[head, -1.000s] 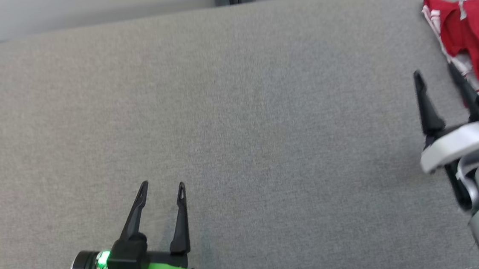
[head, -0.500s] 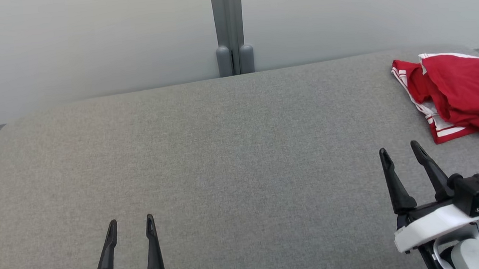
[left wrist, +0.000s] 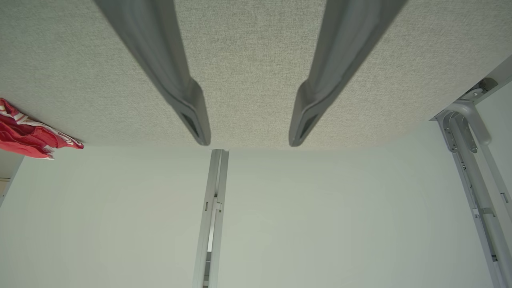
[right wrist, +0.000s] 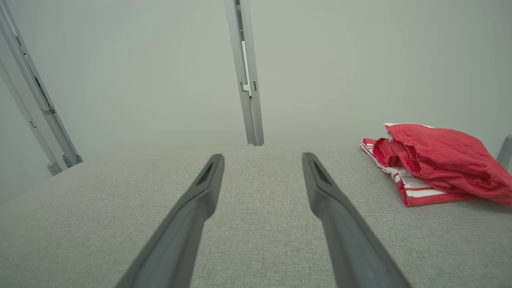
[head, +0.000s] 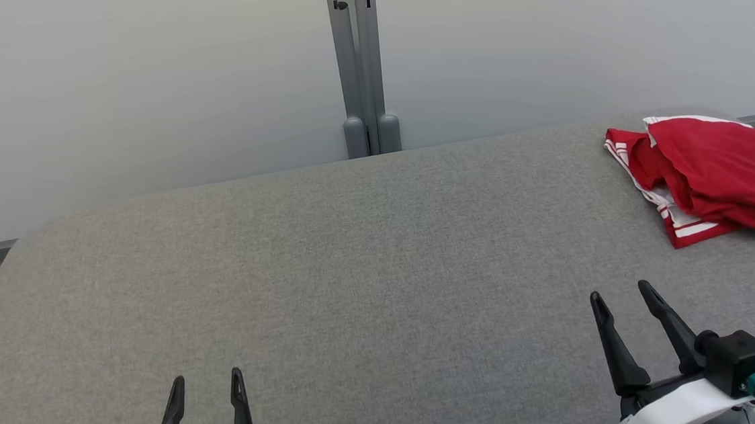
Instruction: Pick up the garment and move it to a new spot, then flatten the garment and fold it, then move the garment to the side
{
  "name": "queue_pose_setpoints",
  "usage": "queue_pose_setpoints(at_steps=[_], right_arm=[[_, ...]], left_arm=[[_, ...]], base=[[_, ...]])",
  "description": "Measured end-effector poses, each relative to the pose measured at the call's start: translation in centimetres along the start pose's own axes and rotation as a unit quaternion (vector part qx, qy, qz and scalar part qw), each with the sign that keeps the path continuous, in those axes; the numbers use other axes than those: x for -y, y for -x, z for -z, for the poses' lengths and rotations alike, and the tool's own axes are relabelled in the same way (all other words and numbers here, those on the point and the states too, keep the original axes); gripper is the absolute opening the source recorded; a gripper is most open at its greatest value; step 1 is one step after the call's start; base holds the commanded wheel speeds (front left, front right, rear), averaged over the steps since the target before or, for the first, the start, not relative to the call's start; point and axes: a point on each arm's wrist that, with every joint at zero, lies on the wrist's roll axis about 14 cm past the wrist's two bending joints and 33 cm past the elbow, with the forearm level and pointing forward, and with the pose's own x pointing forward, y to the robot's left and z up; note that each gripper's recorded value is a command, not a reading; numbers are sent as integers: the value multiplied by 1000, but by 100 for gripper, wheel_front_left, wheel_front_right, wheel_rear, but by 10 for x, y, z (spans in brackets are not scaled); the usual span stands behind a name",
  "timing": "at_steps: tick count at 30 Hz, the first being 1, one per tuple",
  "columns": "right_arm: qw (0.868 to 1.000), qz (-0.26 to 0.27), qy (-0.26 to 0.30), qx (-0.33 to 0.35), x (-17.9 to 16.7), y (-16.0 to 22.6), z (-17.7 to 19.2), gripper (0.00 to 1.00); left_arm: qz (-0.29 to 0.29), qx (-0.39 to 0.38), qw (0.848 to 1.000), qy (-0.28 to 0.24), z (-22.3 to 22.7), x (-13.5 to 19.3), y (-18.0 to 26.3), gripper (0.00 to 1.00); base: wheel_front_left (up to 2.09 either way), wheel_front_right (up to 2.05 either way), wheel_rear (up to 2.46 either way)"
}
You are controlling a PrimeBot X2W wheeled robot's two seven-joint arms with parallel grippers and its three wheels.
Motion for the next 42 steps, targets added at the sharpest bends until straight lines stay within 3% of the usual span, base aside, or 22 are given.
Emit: queue_pose_setpoints(at_steps=[26, 27, 33, 42], right_arm=[[1000, -20, -4, -10, -15, 4, 7, 100], [1000, -20, -4, -11, -15, 4, 8, 0], [999, -12, -12, -50, -13, 15, 31, 0], [994, 23, -92, -61, -1, 13, 36, 0]], left_arm=[[-14, -8, 1000, -10, 5, -8, 14, 100], [-15, -9, 1000, -10, 6, -9, 14, 0], [-19, -37, 999, -9, 23, -11, 19, 0], [-45, -61, 994, 77, 33, -20, 17, 0]], base=[[0, 0, 0], [0, 0, 0], [0, 0, 0], [0, 0, 0]])
